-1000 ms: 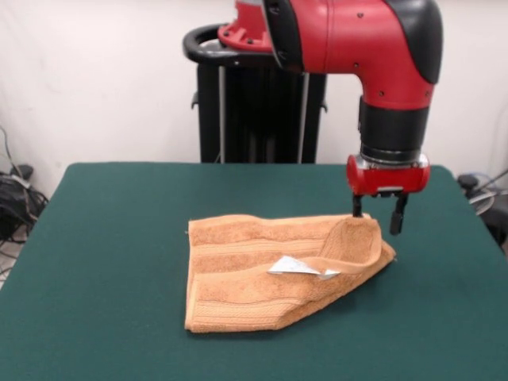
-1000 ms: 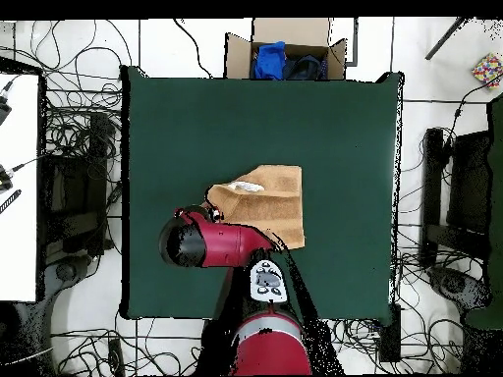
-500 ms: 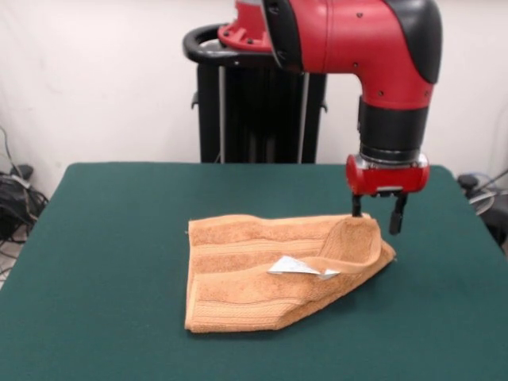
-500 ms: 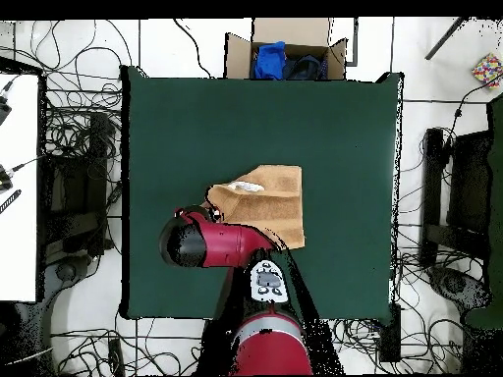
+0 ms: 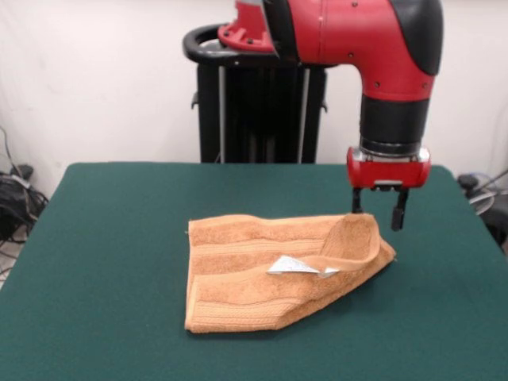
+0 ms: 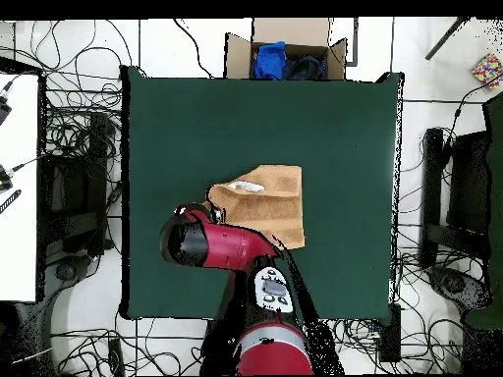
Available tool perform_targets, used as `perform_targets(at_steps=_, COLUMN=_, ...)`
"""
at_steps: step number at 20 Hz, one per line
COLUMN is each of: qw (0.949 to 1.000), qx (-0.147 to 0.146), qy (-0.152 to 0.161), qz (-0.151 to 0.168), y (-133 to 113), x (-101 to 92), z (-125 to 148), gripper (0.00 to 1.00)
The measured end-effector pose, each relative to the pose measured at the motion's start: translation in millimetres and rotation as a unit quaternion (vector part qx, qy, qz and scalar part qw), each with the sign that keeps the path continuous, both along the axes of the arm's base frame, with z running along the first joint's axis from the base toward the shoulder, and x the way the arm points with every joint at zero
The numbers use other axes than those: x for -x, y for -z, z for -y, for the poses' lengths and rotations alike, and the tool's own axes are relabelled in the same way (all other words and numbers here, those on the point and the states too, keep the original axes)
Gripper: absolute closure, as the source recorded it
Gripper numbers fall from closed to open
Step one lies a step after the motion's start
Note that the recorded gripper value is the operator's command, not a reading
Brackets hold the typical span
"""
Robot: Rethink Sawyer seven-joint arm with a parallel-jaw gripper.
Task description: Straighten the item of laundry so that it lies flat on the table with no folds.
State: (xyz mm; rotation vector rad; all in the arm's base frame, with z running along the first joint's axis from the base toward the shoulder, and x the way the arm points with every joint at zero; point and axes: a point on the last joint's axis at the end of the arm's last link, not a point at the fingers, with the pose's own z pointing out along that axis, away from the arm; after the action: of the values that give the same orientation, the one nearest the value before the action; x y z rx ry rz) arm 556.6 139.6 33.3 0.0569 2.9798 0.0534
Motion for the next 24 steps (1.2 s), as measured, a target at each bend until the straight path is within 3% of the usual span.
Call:
perform_targets(at_steps=6, qw=0.9974, qx=-0.015, qy=0.071, qz=-0.001, y=-16, x=-4.3, z=6, gripper=0.0)
perform_targets(at_steps=8, qw=0.994, qx=-0.023, qy=0.107, qz=-0.001, y=-25, x=-7.0, z=7, gripper=0.0)
perform_targets(at_steps=12, qw=0.9902, qx=-0.029, qy=0.137, qz=0.001, y=-32, x=-8.8, z=11, gripper=0.0)
perform_targets(at_steps=20, qw=0.9893, qx=-0.025, qy=0.143, qz=-0.012, y=-22, x=-0.6, z=25, gripper=0.0)
perform_targets(at_steps=24, qw=0.9938, qx=-0.003, qy=0.11, qz=-0.012, y=-12, x=7.9, z=32, gripper=0.0)
